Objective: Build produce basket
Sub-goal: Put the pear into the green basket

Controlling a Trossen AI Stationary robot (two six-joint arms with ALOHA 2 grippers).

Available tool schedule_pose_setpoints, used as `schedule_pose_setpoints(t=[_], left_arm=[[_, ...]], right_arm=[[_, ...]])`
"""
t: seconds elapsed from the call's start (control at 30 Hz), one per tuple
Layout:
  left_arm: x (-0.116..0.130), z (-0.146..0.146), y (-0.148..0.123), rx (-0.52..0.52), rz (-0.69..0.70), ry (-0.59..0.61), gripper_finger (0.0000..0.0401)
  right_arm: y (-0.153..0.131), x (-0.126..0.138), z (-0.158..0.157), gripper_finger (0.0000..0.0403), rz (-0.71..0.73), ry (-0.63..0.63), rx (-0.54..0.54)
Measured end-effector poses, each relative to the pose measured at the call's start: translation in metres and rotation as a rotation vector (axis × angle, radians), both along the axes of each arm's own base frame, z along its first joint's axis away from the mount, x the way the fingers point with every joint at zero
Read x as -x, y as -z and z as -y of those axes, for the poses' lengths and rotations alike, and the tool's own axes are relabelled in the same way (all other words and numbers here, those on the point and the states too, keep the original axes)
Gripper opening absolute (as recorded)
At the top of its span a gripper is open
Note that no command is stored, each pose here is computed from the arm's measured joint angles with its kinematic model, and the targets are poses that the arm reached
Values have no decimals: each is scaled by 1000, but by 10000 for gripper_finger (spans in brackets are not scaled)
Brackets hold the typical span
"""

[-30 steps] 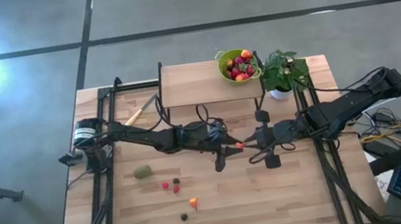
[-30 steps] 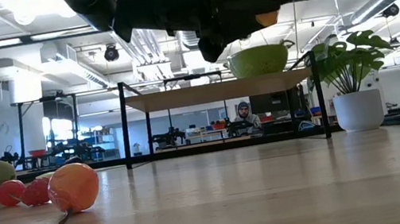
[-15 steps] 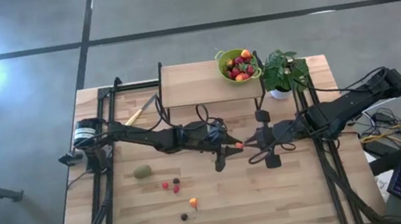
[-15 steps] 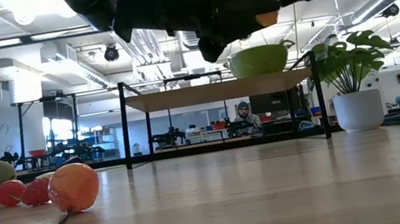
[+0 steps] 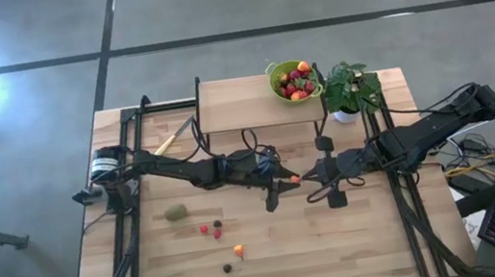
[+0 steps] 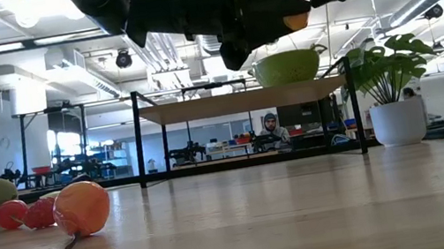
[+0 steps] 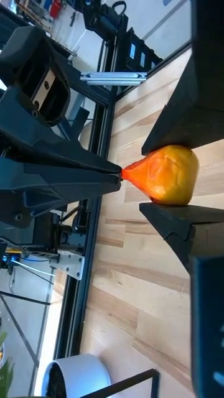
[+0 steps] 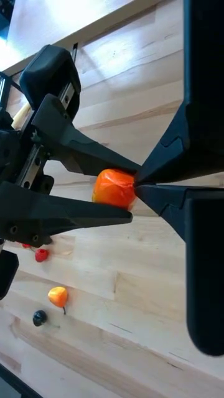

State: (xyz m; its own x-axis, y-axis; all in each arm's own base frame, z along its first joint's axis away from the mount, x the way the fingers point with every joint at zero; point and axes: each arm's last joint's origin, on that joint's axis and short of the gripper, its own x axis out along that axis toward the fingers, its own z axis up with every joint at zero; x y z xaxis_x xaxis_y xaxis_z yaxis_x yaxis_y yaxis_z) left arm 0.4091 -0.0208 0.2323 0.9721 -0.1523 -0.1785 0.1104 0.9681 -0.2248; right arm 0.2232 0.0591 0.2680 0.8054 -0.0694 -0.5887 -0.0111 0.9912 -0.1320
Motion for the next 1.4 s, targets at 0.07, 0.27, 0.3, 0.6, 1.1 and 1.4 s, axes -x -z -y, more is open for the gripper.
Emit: schedule_pose_setpoints(t=[0.07, 0.27, 0.3, 0.6, 1.1, 1.4], left_arm=[[0, 1, 0, -9, -1, 3, 148], [0, 3, 1, -27, -1, 12, 245], [0, 3, 1, -24, -2, 11, 259], [0, 3, 1, -17, -4, 10, 298], [0, 3, 1, 2, -8, 7, 296], [0, 3, 1, 2, -11, 7, 296]], right_arm=[[0, 0, 0, 9, -3, 0, 1], [-15, 1, 4, 8, -32, 38, 34], [-20, 1, 6, 8, -34, 50, 39], [-77, 5, 49, 8, -42, 252, 124], [-109, 20, 140, 8, 22, 486, 70], [-94, 18, 186, 8, -27, 578, 12]])
